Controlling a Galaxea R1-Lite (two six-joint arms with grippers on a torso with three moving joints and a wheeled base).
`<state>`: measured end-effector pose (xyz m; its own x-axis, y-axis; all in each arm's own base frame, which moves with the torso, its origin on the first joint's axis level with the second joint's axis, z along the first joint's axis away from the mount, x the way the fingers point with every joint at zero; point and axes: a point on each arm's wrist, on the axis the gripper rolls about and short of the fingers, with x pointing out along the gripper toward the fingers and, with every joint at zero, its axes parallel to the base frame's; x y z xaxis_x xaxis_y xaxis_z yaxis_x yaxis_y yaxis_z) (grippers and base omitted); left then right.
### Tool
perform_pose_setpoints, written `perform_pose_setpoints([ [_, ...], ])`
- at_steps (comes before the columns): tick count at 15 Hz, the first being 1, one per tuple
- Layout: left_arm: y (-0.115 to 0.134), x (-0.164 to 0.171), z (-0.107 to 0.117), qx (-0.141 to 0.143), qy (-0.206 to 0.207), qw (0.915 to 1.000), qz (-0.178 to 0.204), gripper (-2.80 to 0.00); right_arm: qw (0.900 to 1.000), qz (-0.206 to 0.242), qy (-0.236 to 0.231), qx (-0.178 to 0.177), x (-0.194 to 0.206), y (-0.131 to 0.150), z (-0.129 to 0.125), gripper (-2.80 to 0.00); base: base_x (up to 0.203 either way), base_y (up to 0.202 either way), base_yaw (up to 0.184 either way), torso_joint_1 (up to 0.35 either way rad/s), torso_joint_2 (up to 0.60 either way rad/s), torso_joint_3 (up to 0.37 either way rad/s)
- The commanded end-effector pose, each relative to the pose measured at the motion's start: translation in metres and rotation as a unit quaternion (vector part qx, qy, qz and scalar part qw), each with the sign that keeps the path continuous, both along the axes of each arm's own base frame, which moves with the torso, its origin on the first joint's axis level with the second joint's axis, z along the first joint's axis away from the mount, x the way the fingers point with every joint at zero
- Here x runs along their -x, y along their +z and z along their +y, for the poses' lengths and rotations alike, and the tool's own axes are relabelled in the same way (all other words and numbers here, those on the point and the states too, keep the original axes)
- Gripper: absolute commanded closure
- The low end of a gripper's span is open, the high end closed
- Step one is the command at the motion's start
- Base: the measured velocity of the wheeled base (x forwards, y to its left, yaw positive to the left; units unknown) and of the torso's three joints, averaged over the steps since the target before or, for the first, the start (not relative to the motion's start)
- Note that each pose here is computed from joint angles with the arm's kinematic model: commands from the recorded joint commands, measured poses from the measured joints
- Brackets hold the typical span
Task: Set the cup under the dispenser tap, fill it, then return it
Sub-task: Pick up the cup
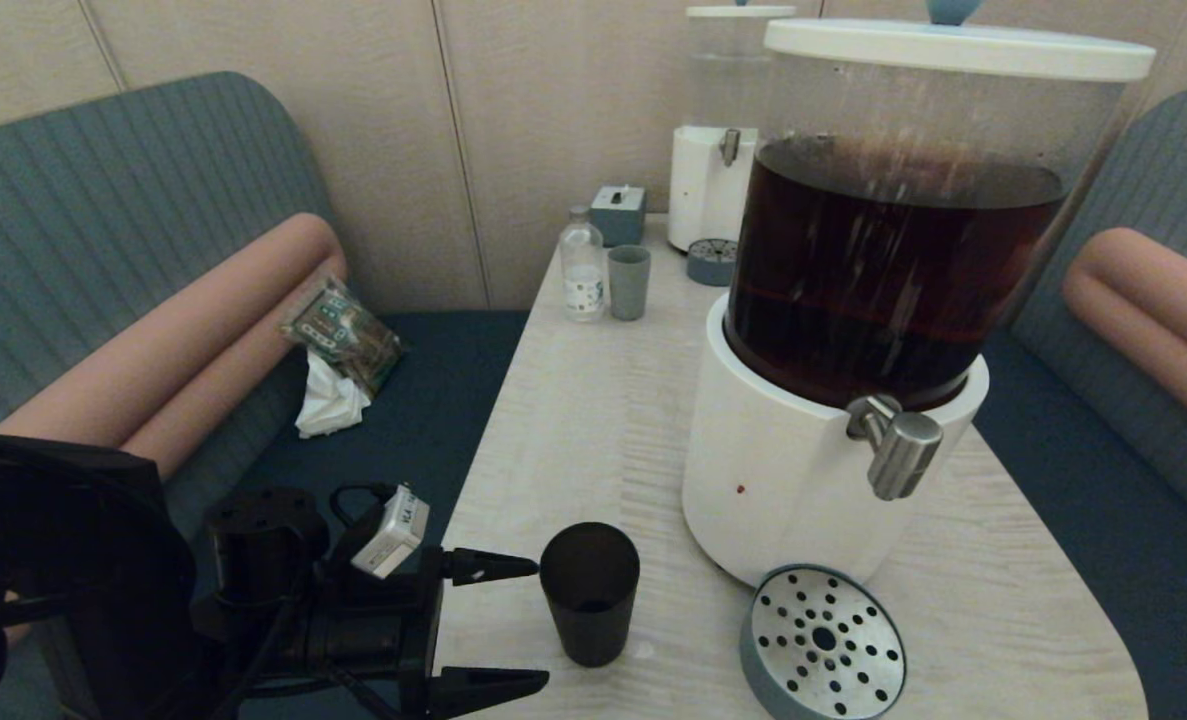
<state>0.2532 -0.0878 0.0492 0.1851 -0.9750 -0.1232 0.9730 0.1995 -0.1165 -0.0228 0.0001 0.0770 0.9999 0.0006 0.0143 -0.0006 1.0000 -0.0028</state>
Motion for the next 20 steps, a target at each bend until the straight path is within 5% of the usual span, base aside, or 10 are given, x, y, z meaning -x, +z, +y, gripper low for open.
perform_pose_setpoints([
  [1, -0.001, -0.001, -0.005, 0.002, -0.011, 0.9999, -0.004, -2.8, 1.0, 0.001, 0.0, 0.0, 0.0, -0.002, 0.0, 0.0, 0.0, 0.0, 0.0, 0.0, 0.0, 0.0],
  [20, -0.013, -0.019, -0.035, 0.001, -0.031, 0.9995, -0.007, -2.8, 1.0, 0.001, 0.0, 0.0, 0.0, -0.002, 0.0, 0.0, 0.0, 0.0, 0.0, 0.0, 0.0, 0.0],
])
